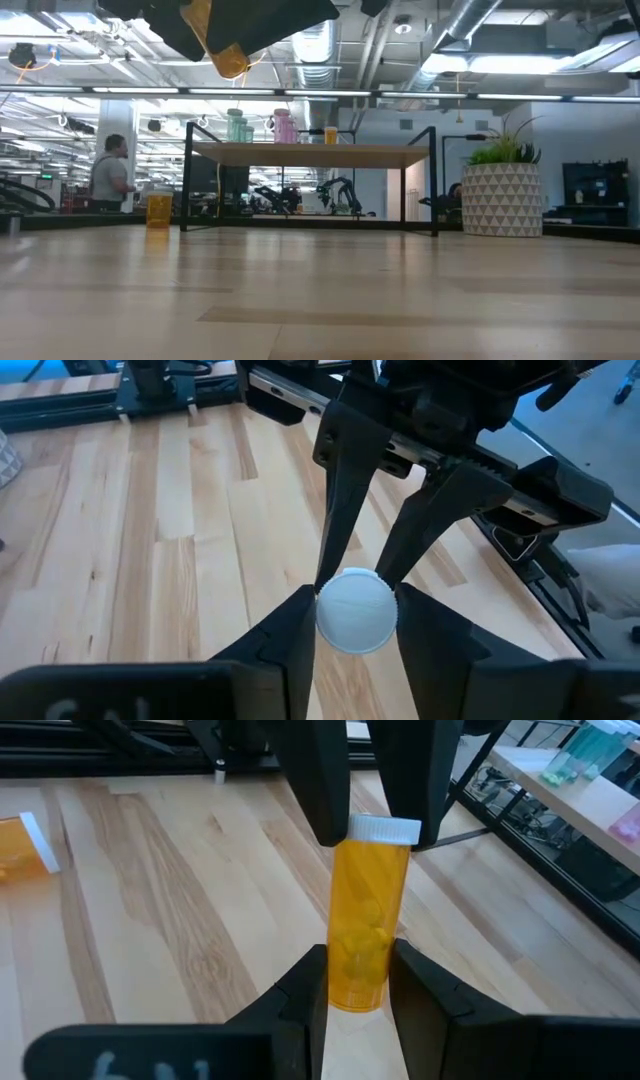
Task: Pick and place medicine bottles onto shelf by color
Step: Put the left small orange pill bottle on the shelf aligned with the other small orange pill bottle
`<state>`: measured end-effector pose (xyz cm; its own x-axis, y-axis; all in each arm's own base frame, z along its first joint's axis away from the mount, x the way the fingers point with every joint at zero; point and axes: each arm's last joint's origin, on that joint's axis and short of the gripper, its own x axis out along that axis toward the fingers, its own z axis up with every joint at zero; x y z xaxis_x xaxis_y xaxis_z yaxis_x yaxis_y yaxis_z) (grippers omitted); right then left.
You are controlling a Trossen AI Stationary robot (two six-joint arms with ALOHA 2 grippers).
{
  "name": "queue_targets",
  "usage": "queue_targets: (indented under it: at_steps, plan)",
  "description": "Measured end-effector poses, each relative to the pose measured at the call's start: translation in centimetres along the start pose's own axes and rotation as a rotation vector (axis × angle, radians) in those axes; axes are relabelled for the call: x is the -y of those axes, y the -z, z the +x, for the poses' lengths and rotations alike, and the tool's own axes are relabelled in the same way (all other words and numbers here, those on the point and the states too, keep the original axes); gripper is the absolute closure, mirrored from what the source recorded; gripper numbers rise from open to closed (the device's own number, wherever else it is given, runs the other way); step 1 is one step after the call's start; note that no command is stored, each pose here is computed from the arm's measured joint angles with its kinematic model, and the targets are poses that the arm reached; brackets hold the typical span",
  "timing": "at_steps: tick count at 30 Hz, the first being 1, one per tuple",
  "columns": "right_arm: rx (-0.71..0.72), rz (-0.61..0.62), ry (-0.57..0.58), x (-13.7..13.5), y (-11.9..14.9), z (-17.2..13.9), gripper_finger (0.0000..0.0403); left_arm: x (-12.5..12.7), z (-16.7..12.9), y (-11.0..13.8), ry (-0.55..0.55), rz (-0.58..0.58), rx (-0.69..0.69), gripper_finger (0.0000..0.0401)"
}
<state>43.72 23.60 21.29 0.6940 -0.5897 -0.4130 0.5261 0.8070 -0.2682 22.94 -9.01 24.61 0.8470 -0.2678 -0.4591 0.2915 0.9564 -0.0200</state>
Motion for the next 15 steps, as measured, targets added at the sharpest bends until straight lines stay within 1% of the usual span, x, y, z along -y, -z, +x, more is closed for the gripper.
queue_targets:
  at_steps: [3, 6, 8, 11, 15]
  plan:
    - [-0.004, -0.004, -0.002, 0.0, 0.0, 0.0, 0.0291, 0.0, 0.0, 0.0, -0.003, -0.007, 0.000, 0.0295]
    - [-0.013, -0.006, -0.010, 0.0, 0.1, 0.0, 0.0277, 0.0, 0.0, 0.0, -0.008, -0.011, -0.003, 0.0295]
    - [-0.017, -0.005, -0.015, 0.0, 0.1, 0.0, 0.0262, 0.0, 0.0, 0.1, -0.014, -0.014, -0.023, 0.0295]
    - [-0.033, -0.003, -0.012, 0.2, 0.2, -0.1, 0.0232, -0.2, -0.3, -0.3, -0.055, -0.011, -0.060, 0.0296]
    - [-0.072, 0.024, 0.005, 1.5, -0.2, -1.3, 0.0189, -0.3, -0.8, -1.4, -0.106, 0.006, -0.104, 0.0296]
